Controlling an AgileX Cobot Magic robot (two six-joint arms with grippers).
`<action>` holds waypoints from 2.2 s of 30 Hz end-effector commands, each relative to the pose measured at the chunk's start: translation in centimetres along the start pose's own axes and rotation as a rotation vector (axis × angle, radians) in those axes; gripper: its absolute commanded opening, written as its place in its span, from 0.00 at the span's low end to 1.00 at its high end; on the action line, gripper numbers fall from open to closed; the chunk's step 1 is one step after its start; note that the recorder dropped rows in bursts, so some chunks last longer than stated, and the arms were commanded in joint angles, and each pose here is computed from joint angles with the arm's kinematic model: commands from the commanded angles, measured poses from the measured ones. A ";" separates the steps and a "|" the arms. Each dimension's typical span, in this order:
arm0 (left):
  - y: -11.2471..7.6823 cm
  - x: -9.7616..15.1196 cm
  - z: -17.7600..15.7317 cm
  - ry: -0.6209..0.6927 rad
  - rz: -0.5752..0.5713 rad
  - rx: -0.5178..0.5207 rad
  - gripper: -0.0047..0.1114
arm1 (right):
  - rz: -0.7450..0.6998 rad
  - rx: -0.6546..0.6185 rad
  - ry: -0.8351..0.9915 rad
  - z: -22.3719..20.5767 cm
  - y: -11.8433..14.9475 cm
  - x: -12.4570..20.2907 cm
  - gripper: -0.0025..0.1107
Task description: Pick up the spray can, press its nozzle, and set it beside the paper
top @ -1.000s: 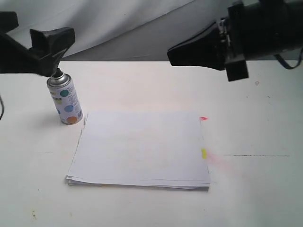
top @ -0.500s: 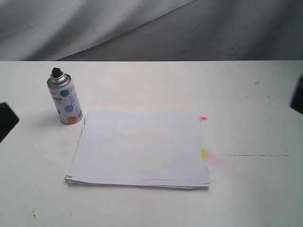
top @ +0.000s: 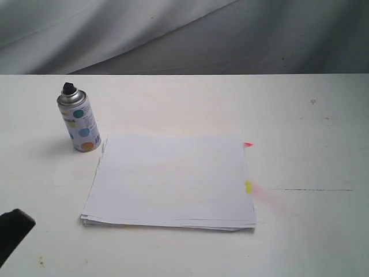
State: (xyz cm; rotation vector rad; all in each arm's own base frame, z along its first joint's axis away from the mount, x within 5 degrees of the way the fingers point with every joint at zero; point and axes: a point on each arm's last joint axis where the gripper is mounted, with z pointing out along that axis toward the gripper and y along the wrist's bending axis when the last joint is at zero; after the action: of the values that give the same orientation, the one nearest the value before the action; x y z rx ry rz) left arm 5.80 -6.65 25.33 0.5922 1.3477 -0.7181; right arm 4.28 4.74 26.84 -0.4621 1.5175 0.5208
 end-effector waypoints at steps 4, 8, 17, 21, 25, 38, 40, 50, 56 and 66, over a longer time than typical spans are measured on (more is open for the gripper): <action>-0.3 0.0 0.0 -0.017 0.043 0.030 0.12 | 0.115 0.210 -0.008 0.3 -2.2 3.0 0.02; -0.3 0.0 0.0 -0.016 0.054 0.035 0.04 | 0.121 0.245 0.000 0.3 -2.6 3.7 0.02; -0.2 0.4 0.0 0.030 -0.075 0.020 0.04 | 0.148 0.262 0.082 0.4 -2.8 6.7 0.02; -0.2 0.4 0.0 0.030 -0.075 0.020 0.04 | 0.168 0.268 0.073 0.4 -2.9 6.7 0.02; -0.2 0.4 0.0 0.030 -0.075 0.020 0.04 | 0.168 0.268 0.073 0.4 -2.9 6.7 0.02; 2.0 1.8 -3.8 -0.132 -0.031 -0.369 0.04 | 0.167 0.268 0.073 0.4 -2.9 6.7 0.02; 2.2 1.8 -4.1 -0.161 -0.035 -0.423 0.04 | 0.167 0.268 0.073 0.4 -2.9 6.7 0.02; 3.4 4.1 -4.8 0.073 -0.102 -0.602 0.04 | 0.167 0.268 0.073 0.4 -2.9 6.7 0.02; 3.9 5.4 -5.5 0.230 -0.117 -0.692 0.04 | 0.167 0.268 0.073 0.4 -2.9 6.7 0.02; 4.0 5.6 -5.6 0.252 -0.119 -0.705 0.04 | 0.167 0.268 0.073 0.4 -2.9 6.7 0.02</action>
State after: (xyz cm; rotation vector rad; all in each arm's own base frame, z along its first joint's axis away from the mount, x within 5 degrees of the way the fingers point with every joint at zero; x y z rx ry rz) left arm 5.53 -0.58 19.03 0.0344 1.7576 -0.2314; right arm 6.19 2.94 20.12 -0.1603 1.6808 0.4305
